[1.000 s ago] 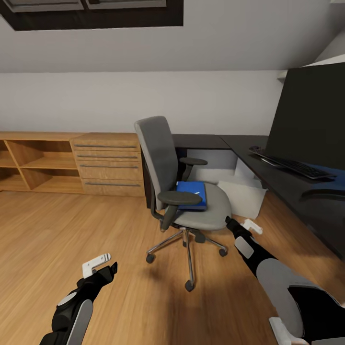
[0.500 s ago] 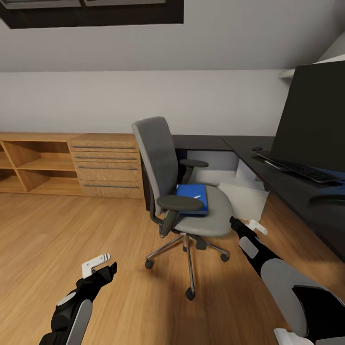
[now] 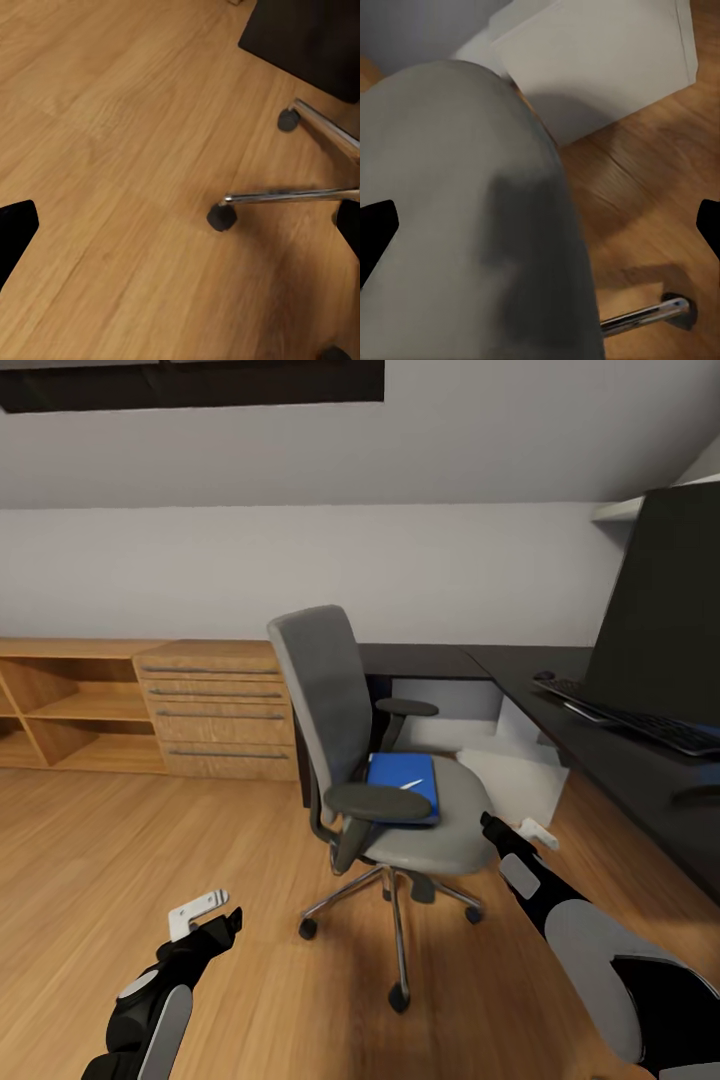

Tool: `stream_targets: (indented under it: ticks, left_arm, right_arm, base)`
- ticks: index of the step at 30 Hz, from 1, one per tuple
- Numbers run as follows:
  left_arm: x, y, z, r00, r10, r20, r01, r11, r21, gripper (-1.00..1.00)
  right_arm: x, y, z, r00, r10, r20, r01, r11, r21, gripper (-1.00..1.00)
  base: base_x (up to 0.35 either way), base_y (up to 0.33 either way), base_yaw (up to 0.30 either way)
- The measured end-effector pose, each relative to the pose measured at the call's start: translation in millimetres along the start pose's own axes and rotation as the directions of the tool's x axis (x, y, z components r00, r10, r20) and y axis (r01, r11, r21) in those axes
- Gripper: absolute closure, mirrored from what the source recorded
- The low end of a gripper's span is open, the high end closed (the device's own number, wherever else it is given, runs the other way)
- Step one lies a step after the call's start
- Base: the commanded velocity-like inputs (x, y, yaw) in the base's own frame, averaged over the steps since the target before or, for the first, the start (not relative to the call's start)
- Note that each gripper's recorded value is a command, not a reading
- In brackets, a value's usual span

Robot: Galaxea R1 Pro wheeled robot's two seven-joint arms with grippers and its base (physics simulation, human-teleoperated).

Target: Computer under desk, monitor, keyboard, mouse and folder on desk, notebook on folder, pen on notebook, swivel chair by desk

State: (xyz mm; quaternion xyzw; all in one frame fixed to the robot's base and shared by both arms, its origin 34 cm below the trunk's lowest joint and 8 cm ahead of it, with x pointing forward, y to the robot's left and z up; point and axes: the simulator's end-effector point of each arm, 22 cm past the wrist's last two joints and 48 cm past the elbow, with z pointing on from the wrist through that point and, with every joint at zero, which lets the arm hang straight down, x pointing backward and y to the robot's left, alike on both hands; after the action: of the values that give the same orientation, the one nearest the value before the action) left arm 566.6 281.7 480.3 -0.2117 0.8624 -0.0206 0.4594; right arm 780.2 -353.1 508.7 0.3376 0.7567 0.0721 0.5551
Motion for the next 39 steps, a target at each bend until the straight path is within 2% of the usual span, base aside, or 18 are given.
stream_targets:
  ticks: [3, 5, 12, 14, 18, 35, 38, 39]
  left_arm:
    - [0, 8, 0.0, 1.000, -0.001, -0.001, 0.001, 0.999, -0.036, -1.00]
    - [0, 12, -0.3, 1.000, -0.003, 0.000, 0.003, 0.999, -0.053, -1.00]
    - [0, 12, -0.4, 1.000, -0.004, 0.000, 0.004, 0.998, -0.055, -1.00]
    - [1, 12, -0.3, 1.000, -0.004, -0.001, 0.004, 0.999, -0.054, -1.00]
    - [0, 11, -0.4, 1.000, -0.004, 0.000, 0.004, 0.999, -0.053, -1.00]
    - [0, 11, -0.2, 1.000, -0.005, -0.001, 0.005, 0.999, -0.051, -1.00]
    - [0, 11, -0.4, 1.000, -0.005, 0.000, 0.005, 0.999, -0.050, -1.00]
    - [0, 11, -0.3, 1.000, -0.005, 0.000, 0.005, 0.999, -0.050, -1.00]
  right_arm:
    - [0, -1, 0.2, 1.000, 0.012, -0.001, -0.012, 1.000, 0.003, -1.00]
    - [1, -2, 0.1, 0.999, 0.041, -0.003, -0.041, 0.999, 0.009, -1.00]
    - [1, -5, 0.4, 0.998, 0.065, -0.007, -0.065, 0.998, 0.016, -1.00]
    - [5, -8, 0.5, 0.994, 0.107, -0.025, -0.106, 0.994, 0.026, -1.00]
    - [5, -13, 1.1, 0.989, 0.140, -0.035, -0.139, 0.990, 0.036, -1.00]
    - [5, -21, 2.1, 0.986, 0.162, -0.049, -0.159, 0.986, 0.051, -1.00]
    - [11, -19, 1.8, 0.981, 0.173, -0.090, -0.169, 0.984, 0.050, -1.00]
    - [13, -16, 1.7, 0.975, 0.190, -0.112, -0.186, 0.981, 0.047, -1.00]
  base:
    - [0.156, 0.000, 0.000]
    - [0.269, 0.000, 0.000]
    - [0.141, 0.000, 0.000]
    - [0.107, 0.000, 0.000]
    - [0.217, 0.000, 0.000]
    - [0.135, 0.000, 0.000]
    - [0.015, 0.000, 0.000]
    - [0.005, 0.000, 0.000]
